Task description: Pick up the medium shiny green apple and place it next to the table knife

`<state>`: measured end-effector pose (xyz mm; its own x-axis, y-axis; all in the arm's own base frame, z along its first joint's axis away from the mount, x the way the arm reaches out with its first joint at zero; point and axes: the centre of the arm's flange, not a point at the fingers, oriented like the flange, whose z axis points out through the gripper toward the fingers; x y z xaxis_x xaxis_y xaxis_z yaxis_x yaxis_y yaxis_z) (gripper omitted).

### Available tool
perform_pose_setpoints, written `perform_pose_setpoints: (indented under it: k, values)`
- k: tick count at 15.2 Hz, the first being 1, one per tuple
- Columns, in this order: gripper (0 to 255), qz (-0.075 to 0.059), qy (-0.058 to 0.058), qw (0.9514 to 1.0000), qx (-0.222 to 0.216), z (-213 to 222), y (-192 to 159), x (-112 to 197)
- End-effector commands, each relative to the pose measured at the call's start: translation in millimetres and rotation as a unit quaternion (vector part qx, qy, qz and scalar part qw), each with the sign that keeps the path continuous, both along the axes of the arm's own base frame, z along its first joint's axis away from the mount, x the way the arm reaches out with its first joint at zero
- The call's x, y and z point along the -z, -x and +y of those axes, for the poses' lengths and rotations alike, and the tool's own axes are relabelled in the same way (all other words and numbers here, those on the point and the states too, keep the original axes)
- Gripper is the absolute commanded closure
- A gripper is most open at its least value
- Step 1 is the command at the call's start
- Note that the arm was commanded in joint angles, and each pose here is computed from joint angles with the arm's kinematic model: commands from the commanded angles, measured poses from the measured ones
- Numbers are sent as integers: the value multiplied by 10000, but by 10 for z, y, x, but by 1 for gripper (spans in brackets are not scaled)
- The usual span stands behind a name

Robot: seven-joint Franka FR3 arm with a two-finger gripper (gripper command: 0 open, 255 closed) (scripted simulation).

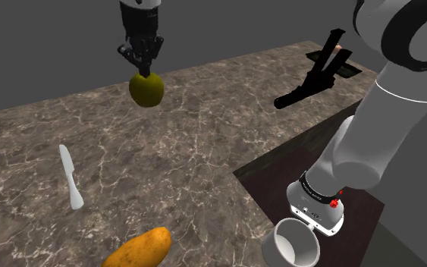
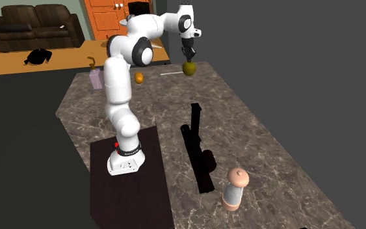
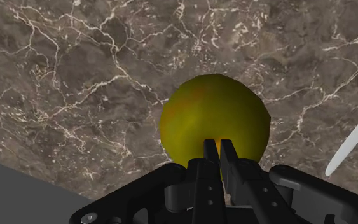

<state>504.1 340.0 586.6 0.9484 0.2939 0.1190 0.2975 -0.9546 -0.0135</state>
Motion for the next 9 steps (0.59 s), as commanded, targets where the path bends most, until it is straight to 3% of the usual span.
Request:
perform_pose_setpoints:
  k: [1, 9]
  values:
    - [255, -4, -5, 10000, 12, 236, -125, 44]
    - [255, -4, -5, 10000, 12, 1221, -460, 223]
